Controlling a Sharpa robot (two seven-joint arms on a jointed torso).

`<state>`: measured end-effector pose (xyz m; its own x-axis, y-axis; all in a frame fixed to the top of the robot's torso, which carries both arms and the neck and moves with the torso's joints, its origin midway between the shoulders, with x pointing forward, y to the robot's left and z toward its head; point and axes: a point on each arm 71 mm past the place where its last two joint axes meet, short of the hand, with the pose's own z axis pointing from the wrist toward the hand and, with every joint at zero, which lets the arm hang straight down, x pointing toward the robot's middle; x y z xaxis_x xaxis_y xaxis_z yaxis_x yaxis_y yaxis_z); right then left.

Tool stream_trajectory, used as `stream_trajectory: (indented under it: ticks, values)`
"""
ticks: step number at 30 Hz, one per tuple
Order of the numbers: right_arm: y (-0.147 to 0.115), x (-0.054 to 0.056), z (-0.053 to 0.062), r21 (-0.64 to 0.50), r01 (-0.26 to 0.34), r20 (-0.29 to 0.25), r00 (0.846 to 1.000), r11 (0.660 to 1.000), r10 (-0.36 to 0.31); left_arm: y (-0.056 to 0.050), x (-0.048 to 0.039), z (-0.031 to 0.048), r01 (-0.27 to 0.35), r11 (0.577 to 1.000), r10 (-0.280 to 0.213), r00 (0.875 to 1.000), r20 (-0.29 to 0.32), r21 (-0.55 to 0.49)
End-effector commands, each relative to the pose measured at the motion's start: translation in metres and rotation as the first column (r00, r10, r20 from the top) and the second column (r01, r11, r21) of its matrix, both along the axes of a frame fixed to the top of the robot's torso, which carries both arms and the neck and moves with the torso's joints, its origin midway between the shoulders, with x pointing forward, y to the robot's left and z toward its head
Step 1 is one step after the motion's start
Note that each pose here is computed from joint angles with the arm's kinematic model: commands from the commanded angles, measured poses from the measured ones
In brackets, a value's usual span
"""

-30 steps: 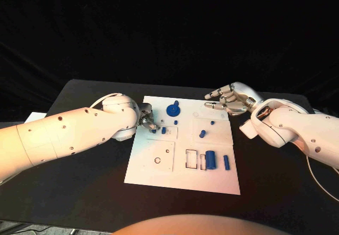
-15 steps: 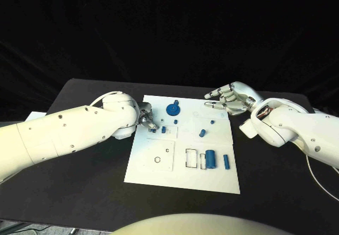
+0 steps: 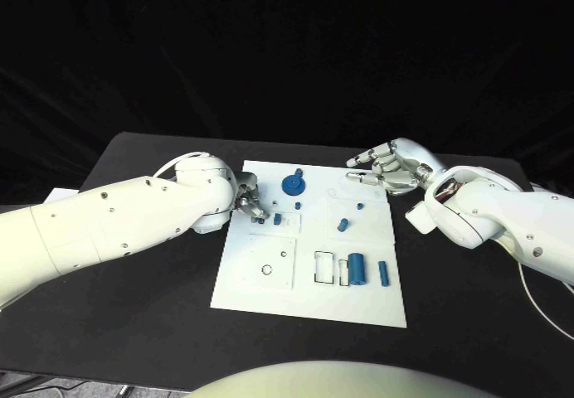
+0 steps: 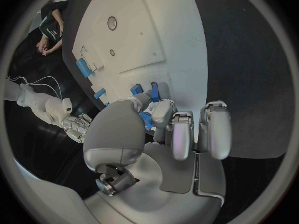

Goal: Assemble the parts on the task board

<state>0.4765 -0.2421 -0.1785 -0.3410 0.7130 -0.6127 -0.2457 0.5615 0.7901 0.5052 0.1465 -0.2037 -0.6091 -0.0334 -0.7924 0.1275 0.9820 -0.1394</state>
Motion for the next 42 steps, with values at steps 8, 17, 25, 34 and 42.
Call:
stream_trajectory:
  ticks: [8, 17, 25, 34, 42]
  values:
    - [0.0017, -0.0007, -0.0008, 0.000, -0.018, -0.003, 1.000, 1.000, 0.018, -0.0017, -0.0018, -0.0083, -0.005, 1.000, 0.005, 1.000, -0.005, 0.008]
    - [0.0018, -0.0008, -0.0010, 0.000, -0.018, -0.004, 1.000, 1.000, 0.018, -0.0044, -0.0031, -0.0086, -0.003, 1.000, 0.003, 1.000, -0.005, -0.008]
    - [0.0019, -0.0009, -0.0011, 0.000, -0.019, -0.005, 1.000, 1.000, 0.019, -0.0049, -0.0055, -0.0112, 0.014, 1.000, -0.014, 0.999, -0.046, 0.009]
    - [0.0014, -0.0010, -0.0012, -0.001, -0.019, -0.006, 1.000, 1.000, 0.019, -0.0006, -0.0060, -0.0145, 0.031, 0.998, -0.026, 0.996, -0.088, 0.055]
    - [0.0019, -0.0009, -0.0013, -0.001, -0.020, -0.006, 1.000, 1.000, 0.020, -0.0025, -0.0074, -0.0144, 0.040, 0.998, -0.034, 0.995, -0.091, 0.056]
